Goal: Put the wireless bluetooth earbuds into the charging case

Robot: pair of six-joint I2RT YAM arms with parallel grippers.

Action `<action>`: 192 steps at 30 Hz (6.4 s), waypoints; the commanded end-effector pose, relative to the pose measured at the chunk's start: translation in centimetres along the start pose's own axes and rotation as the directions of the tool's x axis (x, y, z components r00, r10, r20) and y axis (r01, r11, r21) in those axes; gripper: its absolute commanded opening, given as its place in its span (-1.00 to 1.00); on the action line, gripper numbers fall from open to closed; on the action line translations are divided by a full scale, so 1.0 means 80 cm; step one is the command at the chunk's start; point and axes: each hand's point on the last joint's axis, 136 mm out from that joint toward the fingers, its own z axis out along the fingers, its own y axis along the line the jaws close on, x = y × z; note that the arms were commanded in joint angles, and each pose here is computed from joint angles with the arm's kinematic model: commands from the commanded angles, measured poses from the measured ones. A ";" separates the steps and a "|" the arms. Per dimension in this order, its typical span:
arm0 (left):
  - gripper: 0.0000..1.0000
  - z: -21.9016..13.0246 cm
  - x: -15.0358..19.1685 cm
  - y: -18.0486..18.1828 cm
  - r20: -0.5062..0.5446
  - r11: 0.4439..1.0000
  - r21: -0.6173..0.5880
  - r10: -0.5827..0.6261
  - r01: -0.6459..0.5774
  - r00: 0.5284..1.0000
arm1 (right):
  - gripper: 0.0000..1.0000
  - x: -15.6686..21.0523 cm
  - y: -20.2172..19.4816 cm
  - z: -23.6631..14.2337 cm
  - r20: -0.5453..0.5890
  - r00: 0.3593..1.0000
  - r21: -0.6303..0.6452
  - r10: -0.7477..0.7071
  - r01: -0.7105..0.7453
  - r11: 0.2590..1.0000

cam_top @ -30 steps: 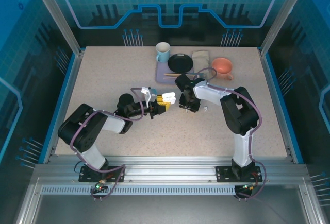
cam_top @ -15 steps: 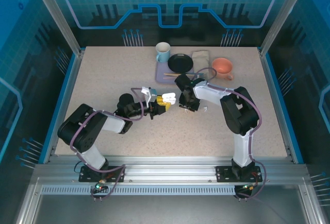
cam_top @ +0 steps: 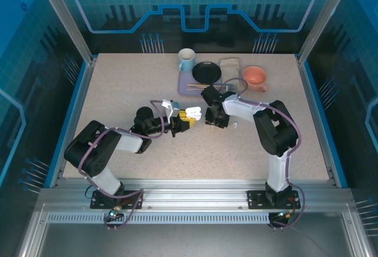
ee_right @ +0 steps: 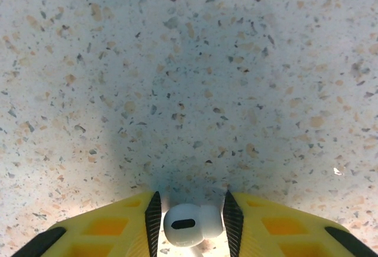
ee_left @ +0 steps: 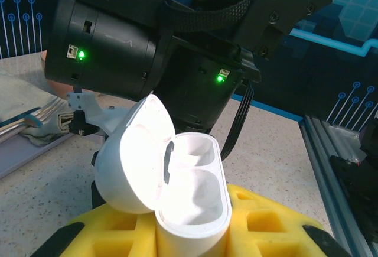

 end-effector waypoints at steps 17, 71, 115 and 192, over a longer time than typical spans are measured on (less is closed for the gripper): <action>-1.00 0.002 -0.026 -0.007 0.027 0.998 0.033 0.053 -0.054 0.998 | -0.44 0.016 -0.001 -0.002 -0.056 0.998 -0.015 0.026 -0.027 1.000; -1.00 0.056 -0.094 0.011 0.092 0.994 0.077 0.066 -0.073 0.994 | -0.47 -0.029 0.100 -0.381 0.715 0.666 -0.601 0.213 0.429 0.674; -1.00 0.058 -0.136 0.008 0.142 0.996 0.068 0.051 -0.061 0.989 | -0.52 -0.042 0.113 -0.349 0.768 0.564 -0.583 0.303 0.419 0.696; -1.00 0.051 -0.178 -0.008 0.204 0.995 0.062 0.068 -0.083 0.977 | -0.56 -0.006 0.094 -0.299 0.821 0.558 -0.445 0.124 0.488 0.751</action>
